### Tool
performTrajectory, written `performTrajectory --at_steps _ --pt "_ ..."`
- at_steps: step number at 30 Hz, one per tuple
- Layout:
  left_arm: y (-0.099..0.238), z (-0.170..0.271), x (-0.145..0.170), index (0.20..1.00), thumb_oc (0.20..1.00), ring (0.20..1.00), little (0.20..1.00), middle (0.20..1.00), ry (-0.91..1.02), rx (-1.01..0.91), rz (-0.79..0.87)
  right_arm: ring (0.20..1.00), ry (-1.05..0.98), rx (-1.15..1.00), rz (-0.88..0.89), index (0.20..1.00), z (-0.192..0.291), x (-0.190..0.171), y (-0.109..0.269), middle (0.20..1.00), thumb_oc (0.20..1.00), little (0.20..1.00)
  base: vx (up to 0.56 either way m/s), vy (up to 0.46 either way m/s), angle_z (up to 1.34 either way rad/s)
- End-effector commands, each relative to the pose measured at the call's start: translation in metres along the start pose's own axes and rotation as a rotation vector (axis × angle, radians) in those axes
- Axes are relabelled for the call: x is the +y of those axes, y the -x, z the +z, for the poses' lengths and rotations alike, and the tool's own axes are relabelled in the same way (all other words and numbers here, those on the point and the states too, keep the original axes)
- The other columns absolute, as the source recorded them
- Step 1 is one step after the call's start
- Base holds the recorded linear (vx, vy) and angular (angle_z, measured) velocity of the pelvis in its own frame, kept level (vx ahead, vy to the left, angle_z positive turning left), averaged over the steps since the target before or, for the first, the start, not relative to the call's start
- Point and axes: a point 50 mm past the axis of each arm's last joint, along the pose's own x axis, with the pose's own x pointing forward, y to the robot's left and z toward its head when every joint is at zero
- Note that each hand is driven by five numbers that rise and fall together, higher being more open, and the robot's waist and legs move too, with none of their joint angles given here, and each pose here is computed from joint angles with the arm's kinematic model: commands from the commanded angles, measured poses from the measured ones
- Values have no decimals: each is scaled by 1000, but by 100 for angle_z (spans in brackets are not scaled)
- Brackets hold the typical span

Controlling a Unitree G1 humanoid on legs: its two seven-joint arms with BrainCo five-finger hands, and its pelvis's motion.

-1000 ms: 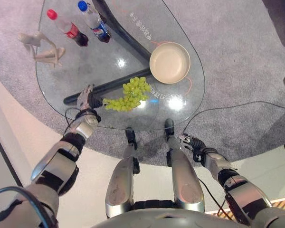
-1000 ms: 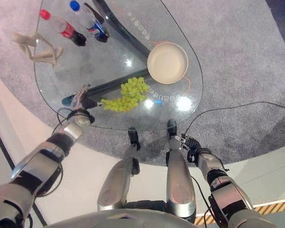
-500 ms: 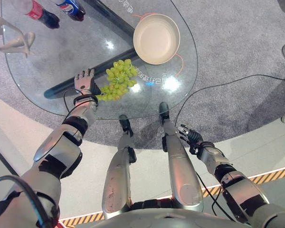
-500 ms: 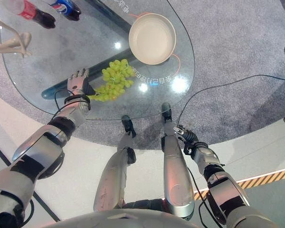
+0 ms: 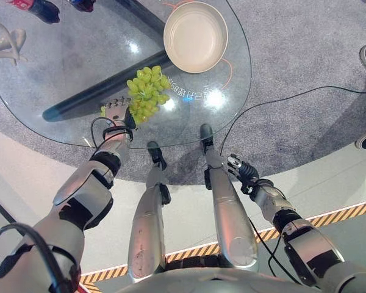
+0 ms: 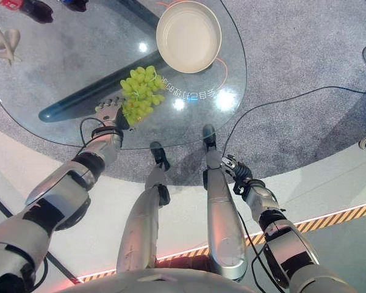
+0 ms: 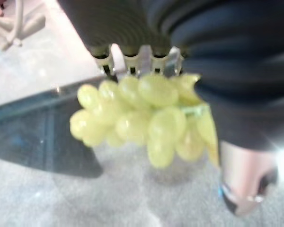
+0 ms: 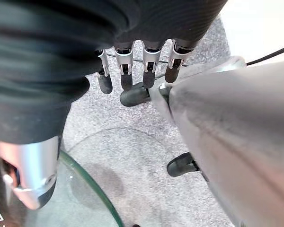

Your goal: Pick up fruits into the plate

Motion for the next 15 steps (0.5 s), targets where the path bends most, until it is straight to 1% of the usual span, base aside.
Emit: performTrajectory --at_steps 1,9,15 --pt "1 -23 -3 1000 1000 1000 1000 1000 -50 103 23 1000 -60 -24 50 1000 -5 13 -1 1000 1000 1000 0 0 0" --pt "0 -37 2 1000 1000 1000 1000 1000 -123 196 62 1000 -113 -53 93 1000 -1 24 -4 1000 1000 1000 -7 -44 1" --pt "-2 -51 15 1000 1000 1000 1000 1000 -228 282 153 1000 -213 -69 128 1000 -1 29 -5 1000 1000 1000 -4 -44 0"
